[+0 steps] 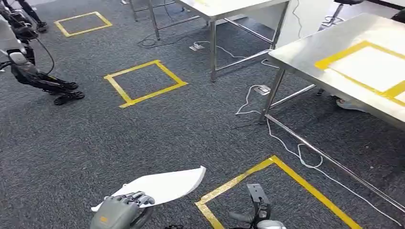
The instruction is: Take the parts from the cabinet and place them on the table.
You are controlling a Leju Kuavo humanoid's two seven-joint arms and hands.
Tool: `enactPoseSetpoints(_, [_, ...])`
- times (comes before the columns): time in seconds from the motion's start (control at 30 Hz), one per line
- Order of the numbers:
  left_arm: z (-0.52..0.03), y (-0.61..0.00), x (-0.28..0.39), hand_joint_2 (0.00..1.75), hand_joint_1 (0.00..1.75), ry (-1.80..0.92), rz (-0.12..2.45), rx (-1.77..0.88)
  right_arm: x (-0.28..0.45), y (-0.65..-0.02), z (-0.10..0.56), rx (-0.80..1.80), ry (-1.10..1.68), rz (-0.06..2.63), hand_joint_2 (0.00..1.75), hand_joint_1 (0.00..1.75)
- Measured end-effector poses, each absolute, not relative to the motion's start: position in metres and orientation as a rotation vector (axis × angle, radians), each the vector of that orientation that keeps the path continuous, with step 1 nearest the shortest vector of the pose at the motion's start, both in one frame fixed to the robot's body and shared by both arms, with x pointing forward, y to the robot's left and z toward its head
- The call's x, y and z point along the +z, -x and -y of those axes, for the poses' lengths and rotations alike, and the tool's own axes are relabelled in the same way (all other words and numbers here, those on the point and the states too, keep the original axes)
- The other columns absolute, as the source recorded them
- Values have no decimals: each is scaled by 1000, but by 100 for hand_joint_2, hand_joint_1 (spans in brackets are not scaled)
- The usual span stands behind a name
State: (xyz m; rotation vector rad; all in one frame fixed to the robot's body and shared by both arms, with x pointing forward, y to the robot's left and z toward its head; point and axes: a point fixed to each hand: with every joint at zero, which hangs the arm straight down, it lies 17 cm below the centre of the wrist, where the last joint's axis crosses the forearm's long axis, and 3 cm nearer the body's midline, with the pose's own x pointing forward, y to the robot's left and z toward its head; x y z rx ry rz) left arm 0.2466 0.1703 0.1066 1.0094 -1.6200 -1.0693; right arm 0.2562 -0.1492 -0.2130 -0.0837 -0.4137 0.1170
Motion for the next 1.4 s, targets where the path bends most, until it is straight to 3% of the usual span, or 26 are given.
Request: enactPoseSetpoints(1.4, [-166,-249,103,175,175,-962,1618,-1074,-210,-262,143,127,52,433,175,0])
